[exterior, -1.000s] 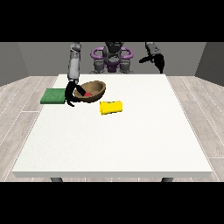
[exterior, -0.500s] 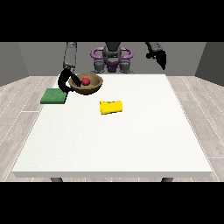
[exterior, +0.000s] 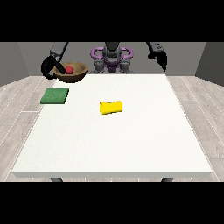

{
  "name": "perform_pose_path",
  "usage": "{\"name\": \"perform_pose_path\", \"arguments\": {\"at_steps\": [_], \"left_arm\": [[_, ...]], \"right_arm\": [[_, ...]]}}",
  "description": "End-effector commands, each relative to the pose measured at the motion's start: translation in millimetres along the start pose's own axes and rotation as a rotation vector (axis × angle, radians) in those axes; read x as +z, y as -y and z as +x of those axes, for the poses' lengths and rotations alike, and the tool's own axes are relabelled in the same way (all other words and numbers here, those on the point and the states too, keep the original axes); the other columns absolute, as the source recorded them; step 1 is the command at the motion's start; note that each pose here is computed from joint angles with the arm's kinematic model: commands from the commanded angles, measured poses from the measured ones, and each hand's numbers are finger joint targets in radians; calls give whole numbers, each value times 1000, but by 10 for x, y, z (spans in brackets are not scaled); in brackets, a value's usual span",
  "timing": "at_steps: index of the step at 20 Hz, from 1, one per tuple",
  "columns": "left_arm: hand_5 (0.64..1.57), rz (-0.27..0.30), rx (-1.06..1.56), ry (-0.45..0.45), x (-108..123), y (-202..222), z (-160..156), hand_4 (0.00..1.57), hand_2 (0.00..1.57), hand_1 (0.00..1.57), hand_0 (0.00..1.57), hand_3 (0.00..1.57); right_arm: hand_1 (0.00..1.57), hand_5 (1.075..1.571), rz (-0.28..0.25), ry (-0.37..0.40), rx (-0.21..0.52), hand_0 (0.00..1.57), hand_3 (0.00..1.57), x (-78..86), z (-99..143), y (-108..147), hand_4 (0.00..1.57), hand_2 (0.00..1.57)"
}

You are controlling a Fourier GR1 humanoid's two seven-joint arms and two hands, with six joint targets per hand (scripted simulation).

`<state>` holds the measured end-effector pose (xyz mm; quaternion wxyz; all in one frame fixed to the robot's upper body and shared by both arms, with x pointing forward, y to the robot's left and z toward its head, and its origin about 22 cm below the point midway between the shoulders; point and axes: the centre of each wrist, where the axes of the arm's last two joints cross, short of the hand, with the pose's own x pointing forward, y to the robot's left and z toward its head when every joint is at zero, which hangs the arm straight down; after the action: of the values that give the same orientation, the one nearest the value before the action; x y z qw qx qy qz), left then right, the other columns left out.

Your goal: Pick the cup and pour the ball into the bowl, then pick the bowl and place it on the pad

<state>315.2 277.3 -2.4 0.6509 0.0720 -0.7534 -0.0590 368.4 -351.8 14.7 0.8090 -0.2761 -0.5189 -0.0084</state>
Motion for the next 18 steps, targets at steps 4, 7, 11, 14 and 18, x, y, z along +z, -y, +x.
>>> {"name": "perform_pose_path", "arguments": {"at_steps": [4, 7, 11, 14, 18], "left_arm": [[1463, 29, 12, 28, 101, -520, -53, 1155, 0, 0, 0, 0], [1510, 50, 36, 106, -76, -743, 234, 1289, 0, 0, 0, 0], [1567, 137, 49, 186, 45, -1692, 442, 1310, 0, 0, 0, 0], [1571, 158, 27, 264, 87, -2104, 635, 1280, 0, 0, 0, 0], [1566, 207, 64, 212, 219, -2395, 571, 1226, 0, 0, 0, 0]], "right_arm": [[1571, 1570, -4, 18, -3, 1571, 466, -9, -5, 360, 834, 1571], [1571, 1571, -74, 88, -21, 1571, 0, -24, -169, 729, 888, 1571], [1571, 1571, -93, 114, -51, 1571, 0, -12, -216, 956, 865, 1571], [1571, 1570, -152, 183, -91, 1571, 0, -35, -81, 971, 820, 1571], [1571, 1567, -110, 169, -78, 1571, 0, -4, -216, 896, 793, 1571]]}}
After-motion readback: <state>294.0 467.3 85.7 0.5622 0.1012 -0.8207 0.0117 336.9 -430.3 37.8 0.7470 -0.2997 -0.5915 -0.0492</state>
